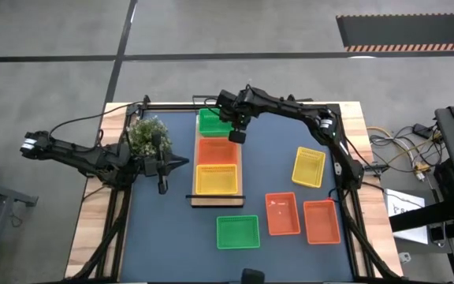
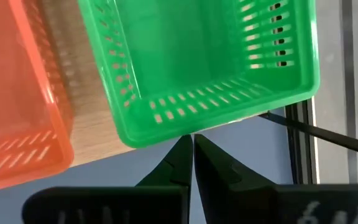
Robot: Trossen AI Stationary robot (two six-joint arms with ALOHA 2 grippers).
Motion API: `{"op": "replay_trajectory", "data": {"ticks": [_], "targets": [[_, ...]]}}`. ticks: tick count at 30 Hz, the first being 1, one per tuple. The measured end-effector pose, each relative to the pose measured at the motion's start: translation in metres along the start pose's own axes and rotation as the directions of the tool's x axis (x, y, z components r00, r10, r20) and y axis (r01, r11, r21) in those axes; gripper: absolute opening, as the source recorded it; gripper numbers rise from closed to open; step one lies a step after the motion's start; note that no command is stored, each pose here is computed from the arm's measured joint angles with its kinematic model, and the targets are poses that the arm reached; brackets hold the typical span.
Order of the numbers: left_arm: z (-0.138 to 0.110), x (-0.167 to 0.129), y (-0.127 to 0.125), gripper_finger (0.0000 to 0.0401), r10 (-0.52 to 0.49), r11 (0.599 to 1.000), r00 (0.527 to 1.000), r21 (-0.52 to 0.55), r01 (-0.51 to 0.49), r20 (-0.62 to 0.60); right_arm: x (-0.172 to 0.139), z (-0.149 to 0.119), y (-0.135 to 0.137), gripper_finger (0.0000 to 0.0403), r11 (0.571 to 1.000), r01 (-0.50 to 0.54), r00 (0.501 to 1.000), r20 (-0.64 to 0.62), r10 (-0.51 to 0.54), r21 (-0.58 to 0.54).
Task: Stack baskets on shelf by color
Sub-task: Stack the top green bin on the green bin on the shelf, then stack the left orange bin on the orange bin on the shelf
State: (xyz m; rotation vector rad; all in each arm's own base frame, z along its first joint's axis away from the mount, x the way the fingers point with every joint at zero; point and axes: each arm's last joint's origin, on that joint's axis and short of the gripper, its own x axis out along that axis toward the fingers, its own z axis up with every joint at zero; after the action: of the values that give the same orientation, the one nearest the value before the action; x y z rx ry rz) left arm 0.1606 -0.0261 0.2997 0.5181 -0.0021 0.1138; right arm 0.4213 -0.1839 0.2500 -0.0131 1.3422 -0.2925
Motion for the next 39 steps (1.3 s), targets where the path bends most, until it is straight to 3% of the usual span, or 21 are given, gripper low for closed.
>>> {"op": "replay_trajectory", "data": {"ticks": [5, 10, 19, 26, 33, 39], "targets": [[0.000, 0.000, 0.000, 0.0002, -0.001, 1.000, 1.000, 0.001, 0.001, -0.002, -0.011, -0.001, -0.001, 0.0009, 1.000, 0.011, 1.000, 0.013, -0.011, 0.003], [0.000, 0.000, 0.000, 0.0002, -0.001, 1.000, 1.000, 0.001, 0.001, -0.002, -0.045, -0.007, 0.012, 0.0008, 1.000, 0.006, 0.999, 0.039, -0.007, 0.027], [-0.001, 0.001, -0.001, 0.0002, -0.003, 1.000, 1.000, -0.003, 0.003, -0.006, -0.120, -0.030, 0.089, 0.0008, 0.998, -0.055, 0.986, 0.157, 0.054, 0.002], [-0.001, 0.001, -0.001, 0.0002, -0.003, 1.000, 1.000, -0.005, 0.003, -0.005, -0.146, -0.072, 0.161, 0.0008, 0.984, -0.155, 0.975, 0.171, 0.139, 0.086], [-0.001, 0.002, -0.001, 0.0002, -0.004, 1.000, 1.000, -0.017, 0.004, -0.007, -0.148, -0.109, 0.207, 0.0008, 0.904, -0.279, 0.960, 0.092, 0.264, 0.324], [0.001, 0.002, 0.000, 0.0002, 0.007, 1.000, 1.000, -0.029, -0.007, 0.012, -0.136, -0.129, 0.247, 0.0008, 0.820, -0.291, 0.933, -0.043, 0.357, 0.493]]}}
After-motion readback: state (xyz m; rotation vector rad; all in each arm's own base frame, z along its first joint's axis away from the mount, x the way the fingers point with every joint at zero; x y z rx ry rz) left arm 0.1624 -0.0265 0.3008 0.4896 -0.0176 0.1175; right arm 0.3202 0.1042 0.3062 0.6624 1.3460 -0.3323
